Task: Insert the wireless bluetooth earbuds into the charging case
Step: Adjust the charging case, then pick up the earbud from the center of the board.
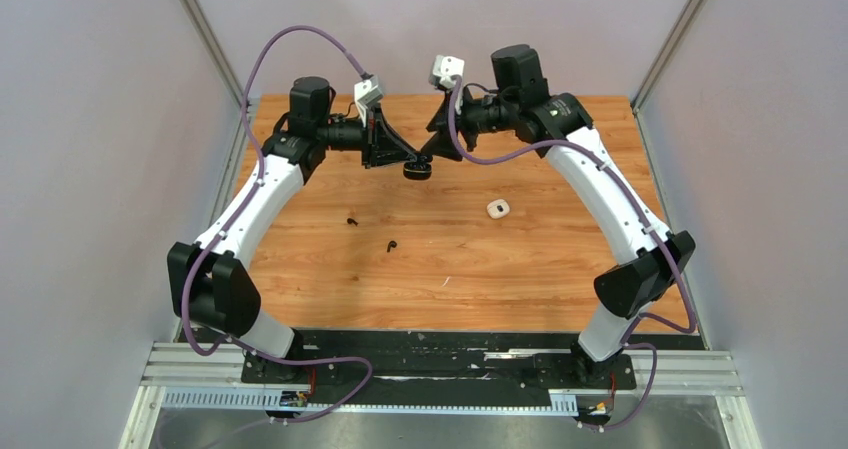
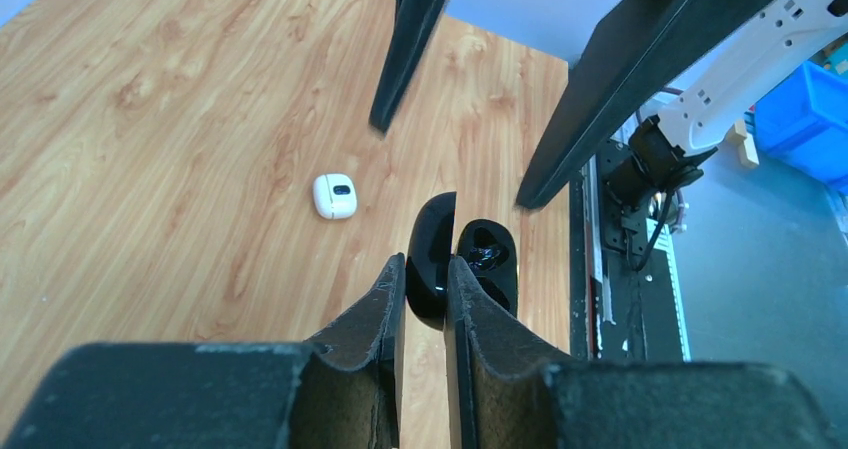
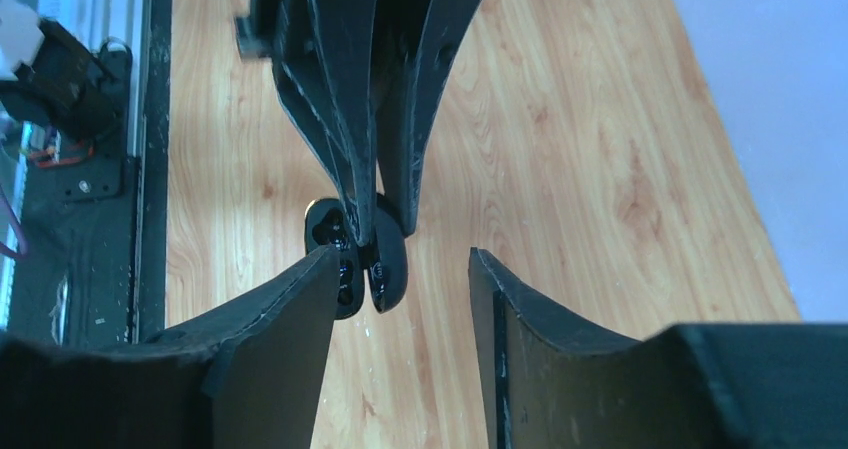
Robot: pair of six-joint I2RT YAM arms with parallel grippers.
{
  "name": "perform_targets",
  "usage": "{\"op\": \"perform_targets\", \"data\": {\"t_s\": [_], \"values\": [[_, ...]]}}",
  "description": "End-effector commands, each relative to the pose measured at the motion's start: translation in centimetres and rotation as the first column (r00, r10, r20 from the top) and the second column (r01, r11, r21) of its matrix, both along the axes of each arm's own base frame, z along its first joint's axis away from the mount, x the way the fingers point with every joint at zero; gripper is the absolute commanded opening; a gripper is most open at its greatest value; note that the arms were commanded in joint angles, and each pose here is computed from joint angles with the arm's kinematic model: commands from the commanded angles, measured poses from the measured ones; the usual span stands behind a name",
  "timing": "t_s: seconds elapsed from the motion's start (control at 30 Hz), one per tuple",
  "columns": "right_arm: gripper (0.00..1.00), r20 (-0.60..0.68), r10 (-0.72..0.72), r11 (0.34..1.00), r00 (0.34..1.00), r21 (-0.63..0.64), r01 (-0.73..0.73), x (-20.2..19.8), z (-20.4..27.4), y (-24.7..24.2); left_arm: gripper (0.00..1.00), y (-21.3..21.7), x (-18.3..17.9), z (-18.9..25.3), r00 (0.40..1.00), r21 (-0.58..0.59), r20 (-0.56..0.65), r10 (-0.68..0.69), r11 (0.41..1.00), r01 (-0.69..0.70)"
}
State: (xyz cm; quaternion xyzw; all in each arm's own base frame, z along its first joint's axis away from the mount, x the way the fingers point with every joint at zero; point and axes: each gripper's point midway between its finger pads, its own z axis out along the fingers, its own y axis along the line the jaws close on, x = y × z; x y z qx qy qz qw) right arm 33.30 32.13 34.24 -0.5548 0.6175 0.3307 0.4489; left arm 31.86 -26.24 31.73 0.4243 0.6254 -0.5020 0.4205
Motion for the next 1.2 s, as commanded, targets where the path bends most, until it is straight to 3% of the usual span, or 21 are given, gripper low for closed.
{"op": "perform_targets", "data": {"t_s": [0.0,0.1,0.2,0.47,0.6,0.7,0.87,1.0,1.17], "values": [[0.54,0.033,-0.044,0.988,0.998,0.147,0.039,-0.4,7.6,-1.7,0.0,0.4,-0.4,1.6,0.998,-0.021,0.059,0.002,1.0,-0.001],[0.56,0.042,-0.068,0.985,0.997,0.163,0.061,-0.7,8.7,-3.0,0.0,0.6,0.0,1.4,0.997,-0.018,0.068,0.028,0.999,-0.027],[0.56,0.009,-0.093,0.988,0.996,0.127,0.091,-0.9,6.5,-4.0,0.0,0.9,0.4,1.9,0.994,-0.024,0.088,0.069,0.997,-0.067],[0.58,-0.208,-0.127,0.983,0.97,0.106,0.151,-0.5,-0.1,-3.3,0.0,2.2,0.7,3.8,0.97,-0.038,0.167,0.177,0.984,-0.173],[0.56,-0.239,-0.018,0.996,0.971,0.075,0.037,-1.9,-4.6,-2.9,0.0,3.2,0.9,4.3,0.952,-0.036,0.193,0.237,0.972,-0.234],[0.54,-0.186,0.117,0.991,0.976,0.081,-0.103,-3.5,-7.2,-2.7,0.0,4.4,1.2,4.6,0.935,-0.031,0.199,0.295,0.955,-0.294],[0.5,-0.086,0.238,0.971,0.968,0.049,-0.234,-3.6,-11.1,-0.3,0.0,7.4,2.9,4.6,0.876,-0.037,0.176,0.449,0.892,-0.45],[0.44,-0.056,0.29,0.954,0.955,-0.057,-0.293,-3.1,-15.9,2.9,0.0,8.9,3.3,4.9,0.827,-0.05,0.156,0.54,0.84,-0.54],[0.39,-0.104,0.206,0.966,0.973,-0.137,-0.219,-2.3,-21.4,5.3,0.0,10.7,3.6,5.3,0.748,-0.053,0.14,0.649,0.759,-0.649]]}}
